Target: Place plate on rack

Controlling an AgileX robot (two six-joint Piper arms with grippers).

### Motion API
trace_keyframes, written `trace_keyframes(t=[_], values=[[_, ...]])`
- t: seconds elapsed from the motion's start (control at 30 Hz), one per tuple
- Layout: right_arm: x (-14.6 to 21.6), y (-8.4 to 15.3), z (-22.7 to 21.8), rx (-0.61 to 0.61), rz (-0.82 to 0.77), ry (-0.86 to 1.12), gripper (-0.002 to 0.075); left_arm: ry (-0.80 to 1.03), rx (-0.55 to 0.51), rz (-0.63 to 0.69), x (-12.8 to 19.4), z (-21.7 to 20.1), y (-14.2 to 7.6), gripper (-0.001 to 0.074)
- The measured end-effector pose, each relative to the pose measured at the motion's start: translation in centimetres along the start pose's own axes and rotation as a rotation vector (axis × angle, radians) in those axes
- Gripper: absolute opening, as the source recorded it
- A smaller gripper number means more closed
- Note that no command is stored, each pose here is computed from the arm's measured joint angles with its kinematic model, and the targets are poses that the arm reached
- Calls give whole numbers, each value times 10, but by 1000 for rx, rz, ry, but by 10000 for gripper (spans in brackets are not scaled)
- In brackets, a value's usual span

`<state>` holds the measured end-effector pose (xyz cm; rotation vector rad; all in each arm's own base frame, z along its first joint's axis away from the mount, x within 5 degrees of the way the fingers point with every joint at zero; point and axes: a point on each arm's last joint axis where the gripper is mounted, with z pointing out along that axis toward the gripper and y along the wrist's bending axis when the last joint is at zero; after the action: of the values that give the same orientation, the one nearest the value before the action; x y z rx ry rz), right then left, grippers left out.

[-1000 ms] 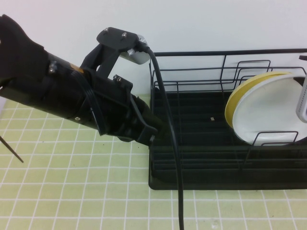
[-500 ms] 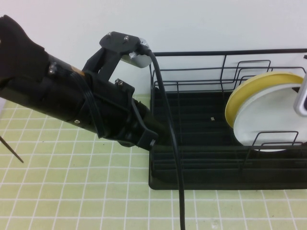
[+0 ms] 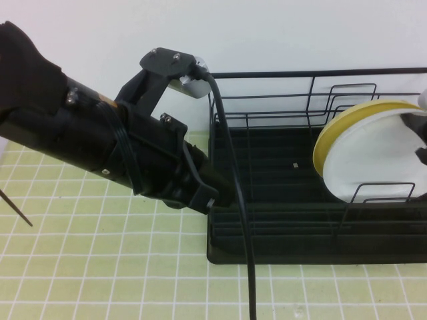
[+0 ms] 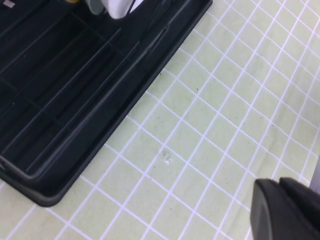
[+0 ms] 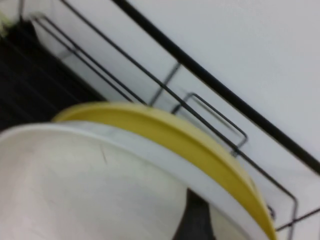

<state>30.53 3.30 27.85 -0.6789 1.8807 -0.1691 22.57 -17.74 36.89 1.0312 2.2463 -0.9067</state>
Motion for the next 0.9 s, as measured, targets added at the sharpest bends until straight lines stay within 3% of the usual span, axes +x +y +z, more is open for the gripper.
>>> trace_keyframes(t=[0.7, 0.9], values=[[22, 5, 22, 1, 281, 111, 540, 30, 18, 20, 3, 0, -2, 0], [39, 28, 20, -127, 263, 113, 540, 31, 17, 21, 3, 0, -2, 0]])
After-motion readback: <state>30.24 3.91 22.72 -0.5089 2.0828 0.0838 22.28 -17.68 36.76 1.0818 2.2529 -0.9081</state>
